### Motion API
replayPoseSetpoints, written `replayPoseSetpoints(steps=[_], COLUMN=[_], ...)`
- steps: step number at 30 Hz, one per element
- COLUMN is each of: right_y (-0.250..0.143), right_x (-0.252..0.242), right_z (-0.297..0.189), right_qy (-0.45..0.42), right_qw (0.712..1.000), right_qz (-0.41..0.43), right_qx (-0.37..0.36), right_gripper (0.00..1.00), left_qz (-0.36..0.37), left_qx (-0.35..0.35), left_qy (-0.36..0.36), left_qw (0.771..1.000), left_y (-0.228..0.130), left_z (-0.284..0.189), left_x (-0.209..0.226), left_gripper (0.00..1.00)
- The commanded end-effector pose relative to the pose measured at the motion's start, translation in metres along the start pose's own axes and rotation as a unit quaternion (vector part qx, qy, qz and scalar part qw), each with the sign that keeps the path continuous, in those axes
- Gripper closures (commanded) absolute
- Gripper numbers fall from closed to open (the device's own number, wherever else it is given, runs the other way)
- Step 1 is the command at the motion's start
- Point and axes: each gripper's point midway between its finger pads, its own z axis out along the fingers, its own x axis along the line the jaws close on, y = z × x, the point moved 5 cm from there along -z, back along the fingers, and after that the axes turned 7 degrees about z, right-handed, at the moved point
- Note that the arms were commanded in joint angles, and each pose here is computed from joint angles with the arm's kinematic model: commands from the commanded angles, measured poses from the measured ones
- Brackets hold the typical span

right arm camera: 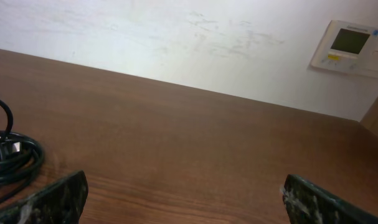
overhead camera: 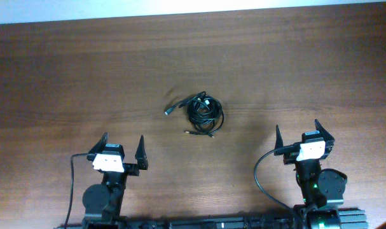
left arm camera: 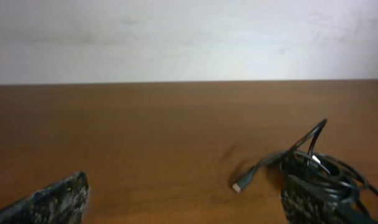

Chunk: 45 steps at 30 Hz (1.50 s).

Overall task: Untangle cables
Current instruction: 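Move the left gripper forward toward the black cable coil, then lower the left gripper onto the cable coil and close on it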

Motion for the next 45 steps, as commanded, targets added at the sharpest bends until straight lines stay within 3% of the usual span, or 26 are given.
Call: replayPoseSetpoints(steps=[1,10,15,20,26,32,35,36,37,43,44,45], right_y=[-0.004,-0.004,-0.004,-0.004,-0.004,-0.004,-0.004,-0.004,-0.004,-0.004,-0.004,-0.004], right_x=[-0.001,-0.001,-0.001,-0.001,-0.001,-0.001,-0.001,-0.001,-0.001,-0.001,-0.001,-0.001], right_z=[0.0,0.0,0.0,0.0,0.0,0.0,0.0,0.0,0.0,0.0,0.0,0.0], right_qy=[-0.005,-0.005,-0.005,-0.005,-0.005,-0.005,-0.005,-0.005,-0.005,-0.005,-0.005,-0.005], right_qw=[1.0,1.0,1.0,1.0,1.0,1.0,1.0,1.0,1.0,1.0,1.0,1.0], right_qz=[0.003,0.003,0.003,0.003,0.003,0.003,0.003,0.003,0.003,0.003,0.003,0.003], right_qx=[0.007,0.007,0.007,0.007,0.007,0.007,0.007,0.007,0.007,0.007,0.007,0.007], right_gripper=[0.02,0.02,0.02,0.02,0.02,0.02,0.02,0.02,0.02,0.02,0.02,0.02], left_qz=[-0.008,-0.014,-0.026,-0.034,-0.051,-0.058,-0.074,-0.074,-0.071,-0.046,-0.04,-0.037], left_qx=[0.01,0.113,0.145,0.206,0.34,0.383,0.363,0.345,0.334,0.301,0.288,0.286], left_qy=[-0.01,-0.021,-0.09,-0.095,-0.105,-0.112,-0.155,-0.161,-0.162,-0.201,-0.211,-0.218], left_qw=[1.0,0.993,0.985,0.973,0.933,0.915,0.916,0.922,0.926,0.931,0.933,0.932], left_y=[0.014,0.053,0.081,0.08,0.08,0.061,0.068,0.073,0.077,0.089,0.093,0.093], left_z=[-0.003,0.013,0.026,0.033,0.037,0.045,0.051,0.055,0.058,0.063,0.066,0.066], left_x=[-0.001,0.003,-0.01,-0.009,-0.01,-0.012,-0.023,-0.024,-0.024,-0.047,-0.053,-0.057], left_gripper=[0.01,0.01,0.01,0.01,0.01,0.01,0.0,0.34,0.53,0.82,0.97,1.0])
